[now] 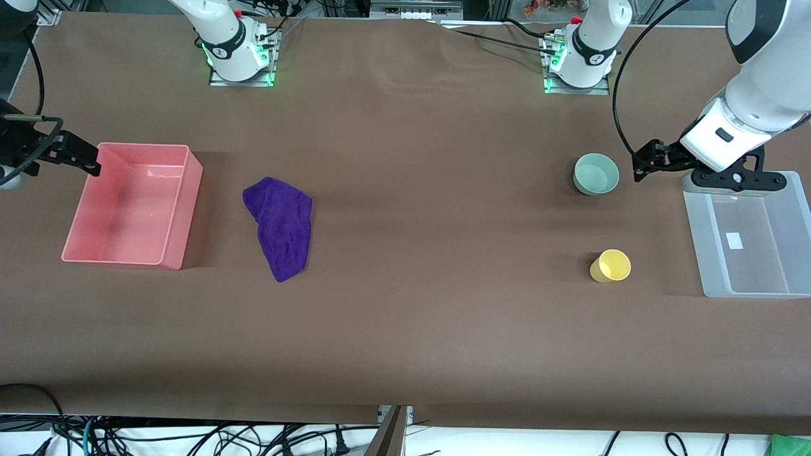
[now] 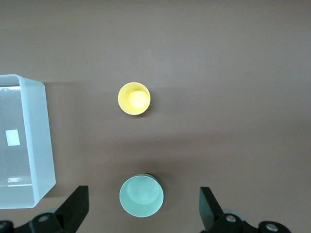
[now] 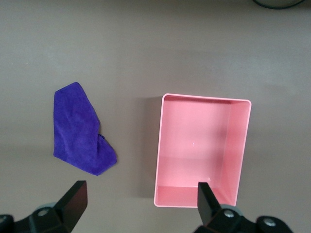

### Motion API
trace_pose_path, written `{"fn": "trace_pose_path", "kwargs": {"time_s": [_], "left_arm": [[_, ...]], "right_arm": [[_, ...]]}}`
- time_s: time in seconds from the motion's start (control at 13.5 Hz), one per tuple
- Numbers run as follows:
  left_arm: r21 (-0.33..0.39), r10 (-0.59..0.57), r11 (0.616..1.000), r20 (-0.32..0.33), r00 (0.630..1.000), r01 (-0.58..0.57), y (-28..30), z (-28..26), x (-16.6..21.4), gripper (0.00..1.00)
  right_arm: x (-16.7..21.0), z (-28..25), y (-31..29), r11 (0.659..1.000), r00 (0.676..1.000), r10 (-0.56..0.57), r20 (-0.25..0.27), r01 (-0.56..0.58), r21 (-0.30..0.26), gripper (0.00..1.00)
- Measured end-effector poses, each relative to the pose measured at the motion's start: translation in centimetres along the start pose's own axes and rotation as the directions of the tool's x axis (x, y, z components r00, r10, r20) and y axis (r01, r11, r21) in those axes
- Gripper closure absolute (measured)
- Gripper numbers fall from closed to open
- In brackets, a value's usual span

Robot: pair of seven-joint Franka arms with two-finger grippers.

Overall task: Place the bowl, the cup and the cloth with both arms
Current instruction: 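Move the right gripper to the purple cloth while the left gripper reaches the green bowl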

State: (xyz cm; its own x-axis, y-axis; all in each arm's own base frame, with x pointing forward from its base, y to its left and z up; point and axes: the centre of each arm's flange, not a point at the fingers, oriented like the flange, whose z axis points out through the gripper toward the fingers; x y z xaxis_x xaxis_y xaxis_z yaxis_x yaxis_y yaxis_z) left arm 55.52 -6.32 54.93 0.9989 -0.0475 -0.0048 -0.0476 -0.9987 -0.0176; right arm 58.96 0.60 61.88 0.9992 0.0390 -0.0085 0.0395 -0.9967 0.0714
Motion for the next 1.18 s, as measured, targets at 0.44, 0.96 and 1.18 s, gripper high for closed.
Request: {"fn": "trace_pose_path", "kwargs": {"time_s": [0.44,0.96,1.18], "left_arm": [[0.0,-0.007,1.0,-0.001,1.0,0.007,-0.3,-0.1,0.0,0.0],[0.007,-0.01,1.0,0.094,0.996,0.009,-0.5,0.7,-1.0,0.0],[0.007,-0.011,1.0,0.107,0.994,0.01,-0.7,0.9,-1.1,0.0]], "right_arm": [[0.3,0.7,-0.2,1.0,1.0,-0.003,0.012,0.003,0.0,0.0],[0.2,4.1,-3.9,0.997,0.994,-0.073,0.086,0.074,-0.007,0.0],[-0.5,7.4,-5.6,0.994,0.982,-0.104,0.157,0.106,-0.005,0.0]]}}
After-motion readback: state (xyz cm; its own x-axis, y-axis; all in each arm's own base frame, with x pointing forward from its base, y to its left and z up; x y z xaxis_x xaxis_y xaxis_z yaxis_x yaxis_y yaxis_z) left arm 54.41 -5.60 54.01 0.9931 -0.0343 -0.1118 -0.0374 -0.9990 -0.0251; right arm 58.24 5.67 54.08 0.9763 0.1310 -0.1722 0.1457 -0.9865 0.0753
